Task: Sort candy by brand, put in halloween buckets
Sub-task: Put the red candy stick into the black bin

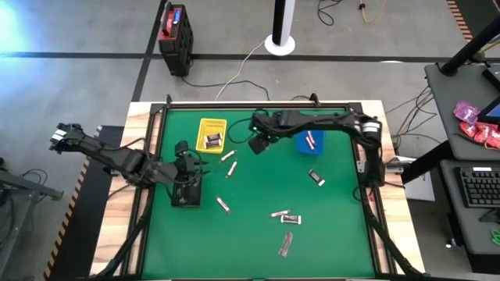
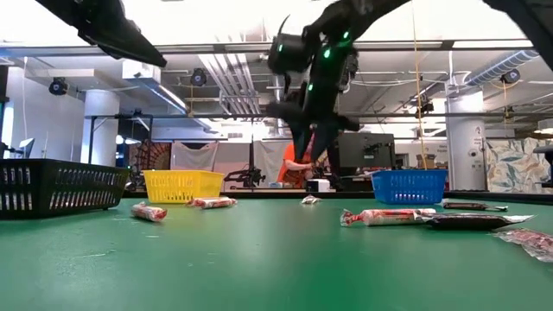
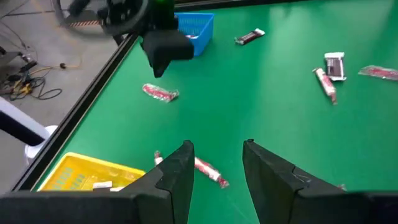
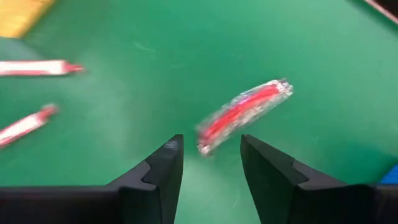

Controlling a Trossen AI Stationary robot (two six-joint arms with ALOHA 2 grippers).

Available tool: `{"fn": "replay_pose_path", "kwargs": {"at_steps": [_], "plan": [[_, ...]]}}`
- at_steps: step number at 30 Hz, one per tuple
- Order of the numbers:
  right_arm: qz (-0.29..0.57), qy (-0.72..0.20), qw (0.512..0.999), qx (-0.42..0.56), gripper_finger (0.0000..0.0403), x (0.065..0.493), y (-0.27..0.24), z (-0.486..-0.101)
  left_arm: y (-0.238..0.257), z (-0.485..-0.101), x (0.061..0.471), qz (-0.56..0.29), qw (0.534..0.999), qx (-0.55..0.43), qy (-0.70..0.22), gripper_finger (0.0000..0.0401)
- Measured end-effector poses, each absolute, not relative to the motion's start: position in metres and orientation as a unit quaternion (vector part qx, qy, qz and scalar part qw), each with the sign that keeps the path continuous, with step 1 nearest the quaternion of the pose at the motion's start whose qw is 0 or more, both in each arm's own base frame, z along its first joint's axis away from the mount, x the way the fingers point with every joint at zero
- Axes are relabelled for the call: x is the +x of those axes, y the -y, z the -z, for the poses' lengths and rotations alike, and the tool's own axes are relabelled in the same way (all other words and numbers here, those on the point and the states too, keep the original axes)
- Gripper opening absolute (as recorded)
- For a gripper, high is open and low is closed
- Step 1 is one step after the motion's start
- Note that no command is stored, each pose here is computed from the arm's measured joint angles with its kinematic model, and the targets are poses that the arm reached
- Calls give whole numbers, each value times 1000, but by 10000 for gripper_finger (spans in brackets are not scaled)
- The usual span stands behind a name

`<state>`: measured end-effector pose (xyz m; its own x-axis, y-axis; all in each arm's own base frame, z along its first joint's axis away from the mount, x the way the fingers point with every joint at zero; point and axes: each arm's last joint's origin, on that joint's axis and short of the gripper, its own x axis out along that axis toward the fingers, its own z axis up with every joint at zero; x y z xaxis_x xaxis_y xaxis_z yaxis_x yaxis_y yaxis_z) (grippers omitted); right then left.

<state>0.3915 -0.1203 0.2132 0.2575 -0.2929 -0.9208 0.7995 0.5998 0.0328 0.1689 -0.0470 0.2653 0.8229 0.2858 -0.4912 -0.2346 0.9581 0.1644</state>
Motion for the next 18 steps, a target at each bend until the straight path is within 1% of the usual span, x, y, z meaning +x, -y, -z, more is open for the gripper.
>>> {"fn": "replay_pose_path", "kwargs": {"at_steps": [6,10,13,18], "plan": [[391,-506,715,284,192,398,137,-182,46,-264,168,-137,950,54,-274,121],[400,-510,702,295,209,400,138,-172,46,-263,168,-139,950,57,-276,121],[405,-509,698,299,212,401,139,-166,45,-264,167,-154,948,62,-272,121],[412,-514,688,305,204,404,140,-153,45,-263,167,-162,947,65,-270,121]]}}
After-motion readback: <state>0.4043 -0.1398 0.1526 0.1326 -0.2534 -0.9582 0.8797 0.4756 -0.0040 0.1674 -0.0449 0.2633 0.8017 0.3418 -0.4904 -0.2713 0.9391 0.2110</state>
